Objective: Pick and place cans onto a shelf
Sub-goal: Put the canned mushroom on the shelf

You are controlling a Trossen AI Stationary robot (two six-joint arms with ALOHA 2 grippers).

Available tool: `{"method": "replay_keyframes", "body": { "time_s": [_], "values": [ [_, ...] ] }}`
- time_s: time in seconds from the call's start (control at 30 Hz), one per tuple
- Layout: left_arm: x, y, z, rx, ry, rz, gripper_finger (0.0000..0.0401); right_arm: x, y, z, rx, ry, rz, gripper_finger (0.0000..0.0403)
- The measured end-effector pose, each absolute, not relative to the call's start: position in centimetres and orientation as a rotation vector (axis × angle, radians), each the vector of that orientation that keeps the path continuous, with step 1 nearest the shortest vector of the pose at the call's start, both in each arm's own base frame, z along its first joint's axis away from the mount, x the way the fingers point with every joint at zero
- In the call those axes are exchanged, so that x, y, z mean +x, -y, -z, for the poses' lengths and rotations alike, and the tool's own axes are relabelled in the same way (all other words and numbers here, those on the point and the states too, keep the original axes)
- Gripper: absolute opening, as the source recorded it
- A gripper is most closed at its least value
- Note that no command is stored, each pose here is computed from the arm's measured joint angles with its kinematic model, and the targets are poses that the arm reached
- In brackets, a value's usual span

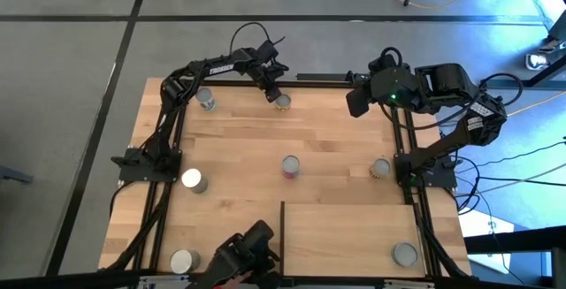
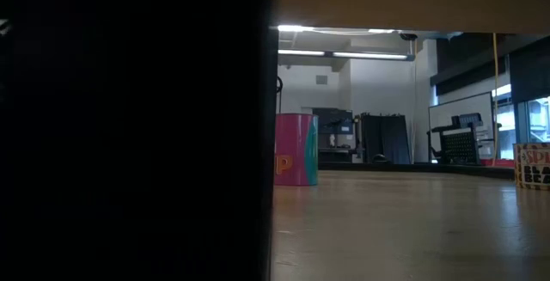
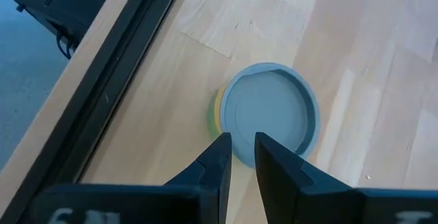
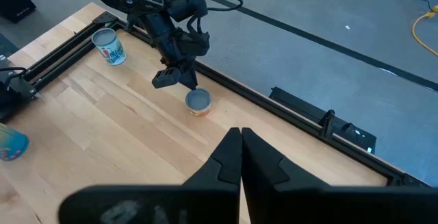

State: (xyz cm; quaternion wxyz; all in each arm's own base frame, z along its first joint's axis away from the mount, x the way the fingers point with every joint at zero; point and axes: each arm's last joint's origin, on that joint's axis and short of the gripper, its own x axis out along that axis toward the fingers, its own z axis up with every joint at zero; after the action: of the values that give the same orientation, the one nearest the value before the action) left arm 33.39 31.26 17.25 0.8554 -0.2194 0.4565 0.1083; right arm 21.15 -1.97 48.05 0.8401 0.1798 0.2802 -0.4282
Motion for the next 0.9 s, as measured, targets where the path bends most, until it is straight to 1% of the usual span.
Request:
{"method": "replay_keyframes", "body": {
  "time_s": [0.13,0.3,0.37,0.6,0.77,0.9],
  "values": [
    [33.38,-31.18,-17.27,-0.476,-0.953,-0.206,0.0047,21.15,1.97,-48.04,0.380,-0.592,0.906,0.0005],
    [33.25,-31.33,-17.29,-0.476,-0.953,-0.212,0.0010,21.15,1.98,-48.05,0.380,-0.592,0.906,0.0005],
    [33.22,-31.36,-17.29,-0.476,-0.954,-0.214,0.0003,21.15,1.97,-48.05,0.380,-0.592,0.905,0.0005],
    [33.60,-31.08,-17.19,-0.411,-1.004,-0.296,0.0021,21.15,1.98,-48.05,0.379,-0.593,0.906,0.0005],
    [33.90,-30.74,-17.22,-0.405,-1.000,-0.273,0.0040,21.15,1.97,-48.04,0.379,-0.592,0.906,0.0005],
    [33.91,-30.77,-17.25,-0.412,-0.997,-0.283,0.0044,21.15,1.97,-48.05,0.381,-0.591,0.907,0.0005]
  ]
}}
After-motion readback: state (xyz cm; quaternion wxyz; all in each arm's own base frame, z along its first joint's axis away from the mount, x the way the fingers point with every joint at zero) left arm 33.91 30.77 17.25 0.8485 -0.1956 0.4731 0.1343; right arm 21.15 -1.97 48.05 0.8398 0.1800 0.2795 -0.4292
